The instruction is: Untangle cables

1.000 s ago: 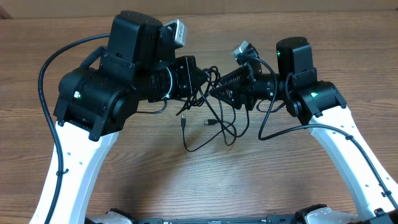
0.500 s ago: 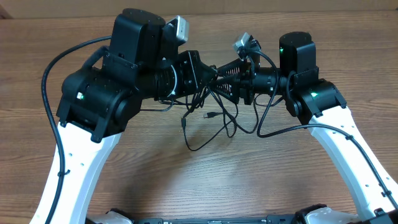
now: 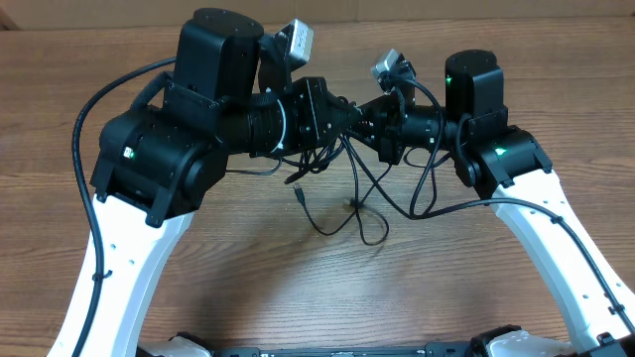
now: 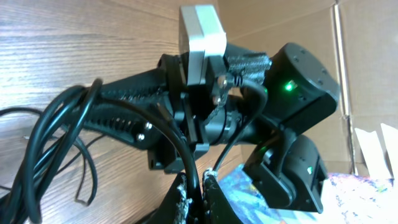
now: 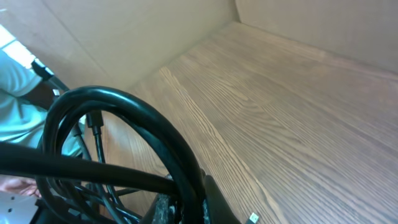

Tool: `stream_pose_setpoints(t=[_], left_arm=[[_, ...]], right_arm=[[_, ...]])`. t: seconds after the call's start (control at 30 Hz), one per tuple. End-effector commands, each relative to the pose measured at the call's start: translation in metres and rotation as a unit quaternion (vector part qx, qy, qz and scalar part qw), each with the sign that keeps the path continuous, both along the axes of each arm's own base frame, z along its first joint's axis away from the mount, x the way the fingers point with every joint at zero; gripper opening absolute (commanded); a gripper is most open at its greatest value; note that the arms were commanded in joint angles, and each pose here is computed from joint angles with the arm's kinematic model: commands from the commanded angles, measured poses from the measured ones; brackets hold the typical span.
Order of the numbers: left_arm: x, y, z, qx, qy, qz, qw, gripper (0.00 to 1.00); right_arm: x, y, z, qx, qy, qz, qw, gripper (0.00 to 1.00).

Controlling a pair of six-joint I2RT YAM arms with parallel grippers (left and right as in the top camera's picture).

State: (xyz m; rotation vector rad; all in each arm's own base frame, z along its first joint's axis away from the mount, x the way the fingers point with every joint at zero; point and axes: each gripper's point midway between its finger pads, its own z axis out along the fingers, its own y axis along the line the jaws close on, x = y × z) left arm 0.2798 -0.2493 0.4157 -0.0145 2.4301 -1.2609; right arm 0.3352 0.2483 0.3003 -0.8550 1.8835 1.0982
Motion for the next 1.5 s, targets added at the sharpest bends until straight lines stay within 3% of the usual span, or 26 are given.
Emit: stream_pose_setpoints(t=[0.0, 0.13, 0.23, 0.33, 0.47, 0.7, 0.83, 1.1, 1.47], left_arm=[[-0.008, 0.000, 0.009, -0.003, -0.021, -0.028, 0.999, 0.05], [-0.011, 0.006, 0.001, 0.021, -0.031, -0.040, 0.998, 0.07], [-0.012, 0.012, -0.008, 0.055, -0.051, -0.055, 0.996, 0.21], [-0.010, 0.022, -0.018, 0.093, -0.061, -0.050, 0.993, 0.27], [-0.011, 0.025, -0.023, 0.112, -0.070, -0.059, 0.989, 0.29], [-0.011, 0.047, -0.045, 0.190, -0.067, -0.048, 0.978, 0.29], [-0.011, 0.059, -0.056, 0.229, -0.061, -0.042, 0.971, 0.29], [-0.008, 0.060, -0.071, 0.246, -0.059, -0.055, 0.966, 0.29], [0.007, 0.051, -0.083, 0.243, -0.073, -0.056, 0.966, 0.31]], right_arm=[[0.019, -0.016, -0.006, -0.035, -0.002, -0.067, 0.997, 0.04], [0.028, -0.034, -0.014, -0.051, 0.013, -0.101, 0.994, 0.04], [0.036, -0.047, -0.014, -0.047, 0.022, -0.122, 0.991, 0.04], [0.041, -0.056, -0.014, -0.042, 0.033, -0.140, 0.989, 0.04], [0.047, -0.067, -0.012, -0.031, 0.049, -0.163, 0.985, 0.04], [0.052, -0.079, 0.000, 0.040, 0.143, -0.224, 0.963, 0.04], [0.042, -0.071, 0.018, 0.078, 0.166, -0.207, 0.961, 0.04], [0.008, -0.052, 0.042, 0.123, 0.209, -0.116, 0.963, 0.04], [-0.024, -0.017, 0.032, 0.102, 0.250, -0.057, 0.961, 0.04]])
